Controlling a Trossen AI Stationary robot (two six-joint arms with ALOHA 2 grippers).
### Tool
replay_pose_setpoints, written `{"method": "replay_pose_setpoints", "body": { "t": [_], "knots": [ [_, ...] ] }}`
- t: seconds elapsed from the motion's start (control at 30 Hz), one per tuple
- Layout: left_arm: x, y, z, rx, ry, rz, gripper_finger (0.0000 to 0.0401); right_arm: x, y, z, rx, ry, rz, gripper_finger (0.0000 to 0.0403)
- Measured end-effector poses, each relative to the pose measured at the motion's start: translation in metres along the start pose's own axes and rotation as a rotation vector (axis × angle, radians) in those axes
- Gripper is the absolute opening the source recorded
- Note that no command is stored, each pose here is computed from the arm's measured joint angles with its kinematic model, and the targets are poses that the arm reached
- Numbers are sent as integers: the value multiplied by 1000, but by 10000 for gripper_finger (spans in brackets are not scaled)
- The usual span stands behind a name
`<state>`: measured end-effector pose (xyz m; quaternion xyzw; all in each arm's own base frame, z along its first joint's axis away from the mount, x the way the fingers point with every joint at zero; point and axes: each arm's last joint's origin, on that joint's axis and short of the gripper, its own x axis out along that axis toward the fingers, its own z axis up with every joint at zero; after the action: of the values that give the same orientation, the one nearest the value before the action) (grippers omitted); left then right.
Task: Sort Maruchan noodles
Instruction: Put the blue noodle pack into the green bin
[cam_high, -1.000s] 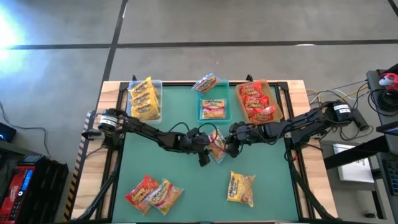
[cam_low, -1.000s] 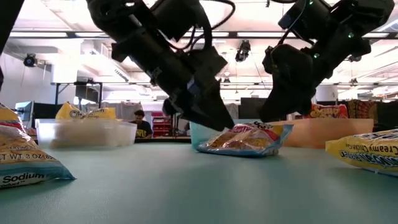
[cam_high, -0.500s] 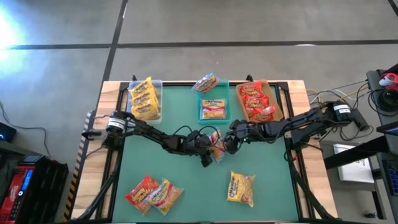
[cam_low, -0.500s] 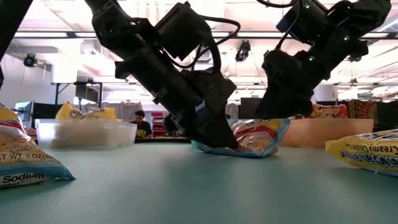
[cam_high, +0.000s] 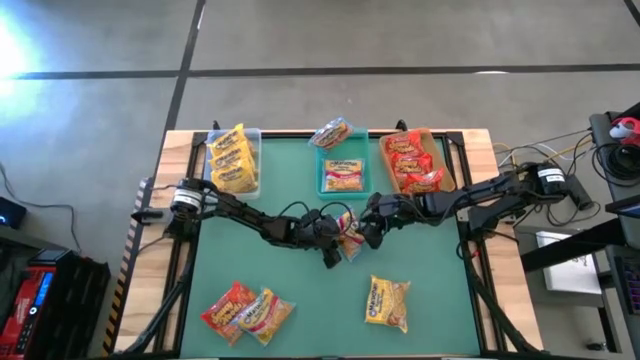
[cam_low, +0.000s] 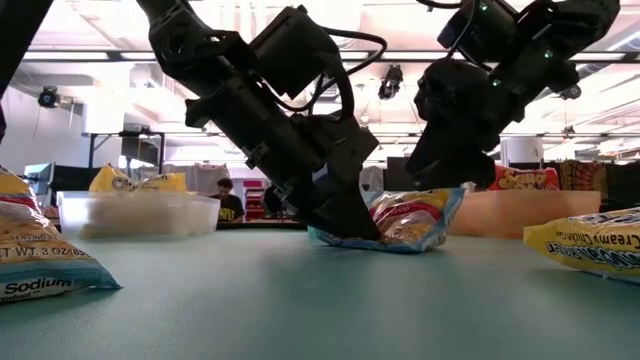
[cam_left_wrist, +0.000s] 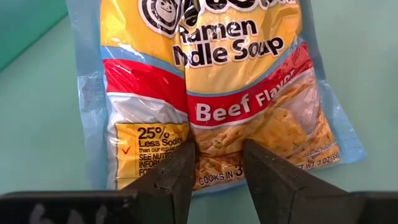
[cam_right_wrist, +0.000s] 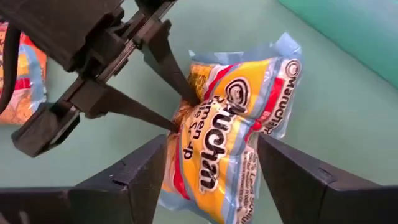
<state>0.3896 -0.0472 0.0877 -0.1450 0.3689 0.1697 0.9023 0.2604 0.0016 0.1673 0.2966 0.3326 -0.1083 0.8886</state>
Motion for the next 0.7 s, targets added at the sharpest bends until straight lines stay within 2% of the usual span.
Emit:
{"method": "replay_pose_setpoints", "body": {
  "t": [0.3,0.5,0.7],
  "knots": [
    [0,0,0,0,1,-1,116,10,-11,-1,46,8,-65,278],
    [0,0,0,0,2,-2,116,19,-14,-6,61,36,-84,281],
    [0,0,0,3,1,-2,116,25,-13,-4,62,6,-52,283]
  ]
}}
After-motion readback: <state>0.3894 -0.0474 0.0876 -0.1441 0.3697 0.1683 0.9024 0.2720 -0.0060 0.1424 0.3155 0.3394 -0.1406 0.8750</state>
